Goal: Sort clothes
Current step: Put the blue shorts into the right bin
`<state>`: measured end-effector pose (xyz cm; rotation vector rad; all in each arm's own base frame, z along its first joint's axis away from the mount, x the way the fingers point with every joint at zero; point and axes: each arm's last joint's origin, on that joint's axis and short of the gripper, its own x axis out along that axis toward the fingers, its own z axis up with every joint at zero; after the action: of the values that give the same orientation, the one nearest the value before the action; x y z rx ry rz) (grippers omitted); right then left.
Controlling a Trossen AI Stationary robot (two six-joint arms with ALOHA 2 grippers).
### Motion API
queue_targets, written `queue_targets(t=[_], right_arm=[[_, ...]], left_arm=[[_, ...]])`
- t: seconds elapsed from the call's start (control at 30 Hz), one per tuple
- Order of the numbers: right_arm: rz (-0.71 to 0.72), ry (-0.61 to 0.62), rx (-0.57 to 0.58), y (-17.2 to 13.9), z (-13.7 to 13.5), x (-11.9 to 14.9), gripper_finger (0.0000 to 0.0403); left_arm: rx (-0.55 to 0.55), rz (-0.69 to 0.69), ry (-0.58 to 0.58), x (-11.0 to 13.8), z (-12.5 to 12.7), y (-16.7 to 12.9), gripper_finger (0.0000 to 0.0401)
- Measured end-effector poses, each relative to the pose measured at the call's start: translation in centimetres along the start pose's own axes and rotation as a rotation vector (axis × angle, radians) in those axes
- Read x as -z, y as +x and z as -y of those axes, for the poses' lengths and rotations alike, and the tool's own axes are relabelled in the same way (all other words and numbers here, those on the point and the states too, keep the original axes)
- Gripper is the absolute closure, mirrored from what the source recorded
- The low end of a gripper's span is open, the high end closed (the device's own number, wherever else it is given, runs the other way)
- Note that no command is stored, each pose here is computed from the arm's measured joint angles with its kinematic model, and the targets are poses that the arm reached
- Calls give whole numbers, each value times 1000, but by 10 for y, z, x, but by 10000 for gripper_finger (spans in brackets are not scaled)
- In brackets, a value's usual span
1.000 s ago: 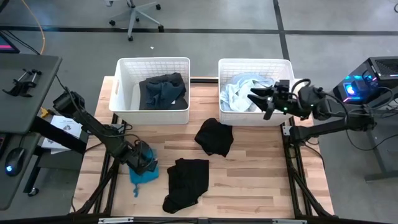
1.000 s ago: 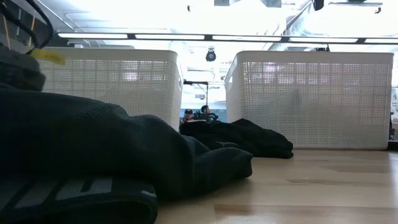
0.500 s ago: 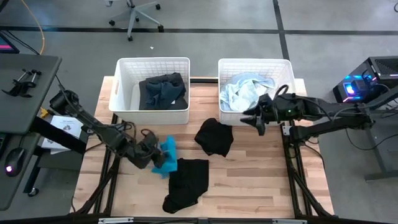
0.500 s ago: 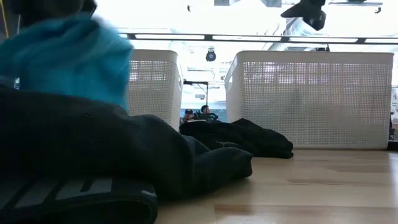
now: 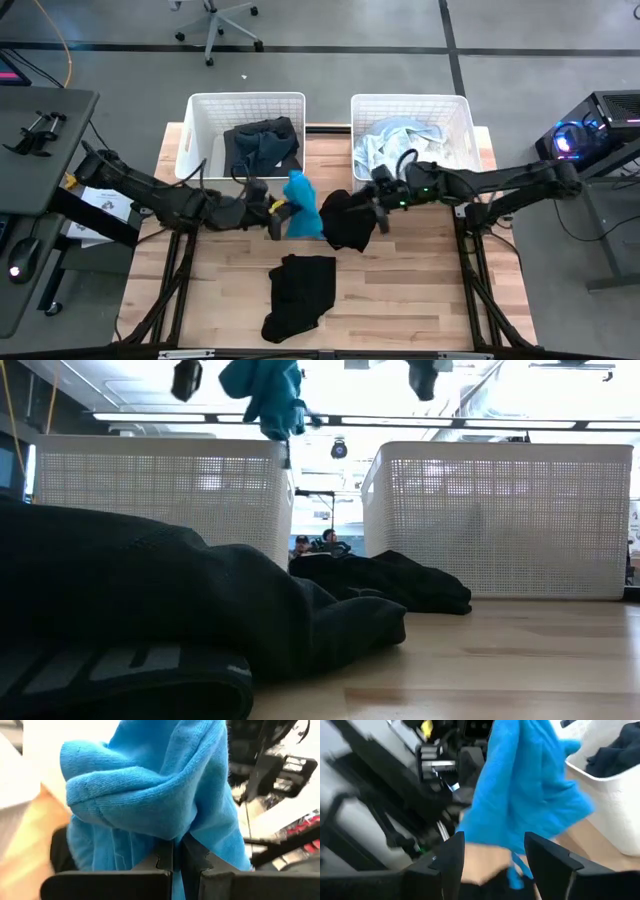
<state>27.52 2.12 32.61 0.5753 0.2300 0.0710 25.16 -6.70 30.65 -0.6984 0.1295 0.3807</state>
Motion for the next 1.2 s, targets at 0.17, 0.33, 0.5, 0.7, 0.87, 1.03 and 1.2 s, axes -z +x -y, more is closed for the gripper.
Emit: queue_targets(t=[0.17, 0.33, 0.5, 0.7, 0.87, 1.03, 1.2], right_arm=[[54, 124, -33, 25, 5, 4, 192], [50, 169, -6, 45, 8, 6, 163], [42, 133, 21, 66, 7, 0, 161], [12, 66, 80, 80, 4, -6, 229], [-37, 17, 127, 78, 5, -8, 340], [-51, -50, 199, 59, -1, -22, 388], [-31, -153, 386, 14, -18, -52, 388]], left_arm=[[-20, 48, 23, -12, -7, 8, 401], [-16, 32, 25, -17, -13, 13, 401], [-17, 30, 37, -19, -14, 14, 401], [-17, 30, 39, -19, -14, 14, 401], [-16, 30, 39, -19, -14, 14, 401], [-16, 29, 38, -18, -15, 14, 389], [-53, 19, 58, -15, -18, 15, 352]])
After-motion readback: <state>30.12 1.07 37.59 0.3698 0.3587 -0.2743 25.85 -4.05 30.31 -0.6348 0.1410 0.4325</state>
